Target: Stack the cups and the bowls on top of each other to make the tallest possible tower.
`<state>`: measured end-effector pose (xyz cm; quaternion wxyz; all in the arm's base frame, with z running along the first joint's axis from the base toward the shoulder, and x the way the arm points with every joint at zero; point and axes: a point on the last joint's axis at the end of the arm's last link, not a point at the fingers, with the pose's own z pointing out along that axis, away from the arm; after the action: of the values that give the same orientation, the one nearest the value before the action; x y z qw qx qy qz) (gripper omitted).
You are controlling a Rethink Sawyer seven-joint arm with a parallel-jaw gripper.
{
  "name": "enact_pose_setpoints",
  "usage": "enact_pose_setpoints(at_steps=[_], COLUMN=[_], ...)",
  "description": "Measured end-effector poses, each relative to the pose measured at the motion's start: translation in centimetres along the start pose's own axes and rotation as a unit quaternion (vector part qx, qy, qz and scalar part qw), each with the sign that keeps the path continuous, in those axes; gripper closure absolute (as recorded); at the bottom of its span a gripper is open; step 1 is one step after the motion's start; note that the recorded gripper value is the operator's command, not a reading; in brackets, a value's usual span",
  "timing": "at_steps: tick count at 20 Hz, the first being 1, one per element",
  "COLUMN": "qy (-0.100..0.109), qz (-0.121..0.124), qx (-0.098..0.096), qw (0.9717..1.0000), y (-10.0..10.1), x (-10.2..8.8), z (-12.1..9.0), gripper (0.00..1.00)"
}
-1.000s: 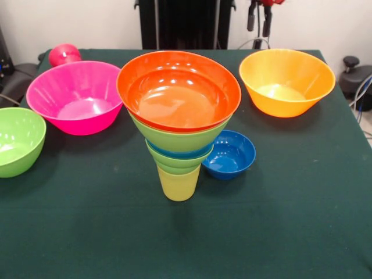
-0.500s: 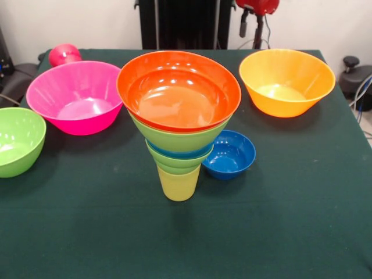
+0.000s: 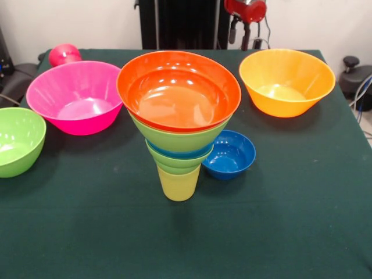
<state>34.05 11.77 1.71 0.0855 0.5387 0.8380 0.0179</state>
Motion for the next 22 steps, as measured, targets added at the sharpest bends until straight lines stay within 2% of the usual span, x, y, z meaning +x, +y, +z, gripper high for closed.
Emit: enact_pose_setpoints(at_steps=[4, 6, 10, 15, 18, 21, 22], qy=[-0.003, -0.003, -0.004, -0.008, -0.007, -0.005, -0.002], qz=[0.018, 0.036, 0.056, 0.096, 0.127, 0.147, 0.16], qx=[-0.005, -0.012, -0.025, -0.038, -0.04, -0.041, -0.042], qw=[0.9998, 0.9993, 0.9981, 0.9946, 0.9911, 0.9882, 0.9862], y=[0.6, 1.4, 2.9, 6.3, 8.4, 9.9, 11.1], x=[-1.0, -1.8, -2.8, -4.4, -5.3, -5.8, -6.1], z=[0.1, -0.1, -0.8, -2.7, -4.2, -5.3, -6.2], gripper=[0.0, 0.0, 0.0, 0.0, 0.0, 0.0, 0.0])
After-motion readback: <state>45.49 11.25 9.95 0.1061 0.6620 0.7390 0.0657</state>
